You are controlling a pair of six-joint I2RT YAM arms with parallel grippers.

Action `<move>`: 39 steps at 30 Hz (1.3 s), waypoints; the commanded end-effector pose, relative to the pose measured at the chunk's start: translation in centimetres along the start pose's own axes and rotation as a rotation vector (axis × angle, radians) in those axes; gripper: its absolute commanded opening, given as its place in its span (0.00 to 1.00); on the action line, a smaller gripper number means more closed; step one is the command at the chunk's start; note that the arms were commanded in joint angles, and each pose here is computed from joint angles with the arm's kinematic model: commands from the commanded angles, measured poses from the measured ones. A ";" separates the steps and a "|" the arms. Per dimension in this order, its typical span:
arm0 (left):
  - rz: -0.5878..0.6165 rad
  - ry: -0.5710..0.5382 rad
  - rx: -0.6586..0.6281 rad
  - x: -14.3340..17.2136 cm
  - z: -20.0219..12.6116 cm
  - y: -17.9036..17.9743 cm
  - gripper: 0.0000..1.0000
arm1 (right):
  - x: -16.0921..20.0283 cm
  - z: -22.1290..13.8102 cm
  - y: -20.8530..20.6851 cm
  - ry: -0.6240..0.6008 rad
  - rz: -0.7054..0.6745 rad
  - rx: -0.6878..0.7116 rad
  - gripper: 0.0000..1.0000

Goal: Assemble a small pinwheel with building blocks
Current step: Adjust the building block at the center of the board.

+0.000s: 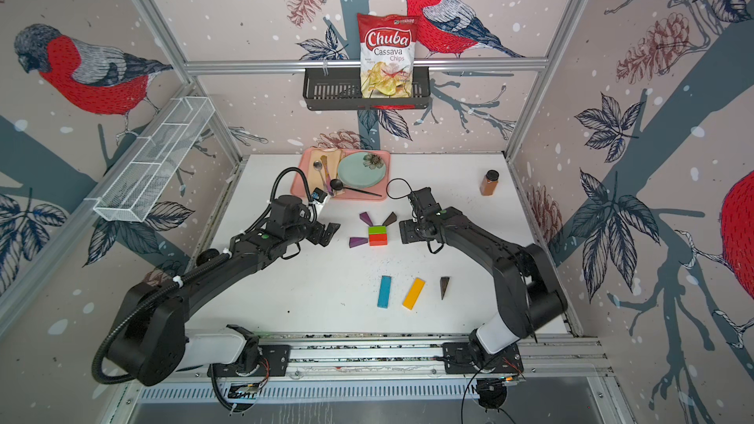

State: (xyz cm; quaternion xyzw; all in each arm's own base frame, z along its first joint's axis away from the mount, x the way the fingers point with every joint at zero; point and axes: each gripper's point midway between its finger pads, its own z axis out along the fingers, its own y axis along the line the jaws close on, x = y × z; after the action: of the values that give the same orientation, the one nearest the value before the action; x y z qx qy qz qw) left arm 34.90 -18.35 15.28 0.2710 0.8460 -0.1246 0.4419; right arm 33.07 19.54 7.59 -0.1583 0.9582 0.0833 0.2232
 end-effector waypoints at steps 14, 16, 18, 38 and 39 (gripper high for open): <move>-0.043 -0.027 -0.089 0.0 -1.8 1.3 0.97 | -0.3 4.1 3.4 0.078 -0.054 -0.075 0.84; -0.043 -0.025 -0.092 0.0 -1.8 1.4 0.97 | -0.2 4.2 3.4 0.083 -0.050 -0.071 0.84; -0.041 -0.027 -0.088 -0.1 -1.8 1.3 0.96 | -0.2 4.2 3.3 0.080 -0.046 -0.065 0.84; 0.015 0.025 0.028 1.5 -0.4 -0.8 0.95 | 2.5 -1.9 -0.7 0.073 -0.017 0.120 0.86; 0.024 0.023 0.040 1.5 -0.5 -1.1 0.94 | 3.6 -2.3 -1.1 0.092 0.006 0.128 0.86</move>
State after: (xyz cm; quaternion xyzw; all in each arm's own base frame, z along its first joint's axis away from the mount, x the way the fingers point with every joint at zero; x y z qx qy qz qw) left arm 33.59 -17.71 13.86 0.2742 0.8565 -0.1173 0.4213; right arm 32.14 18.84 8.73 -0.1639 0.9592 0.0308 0.2283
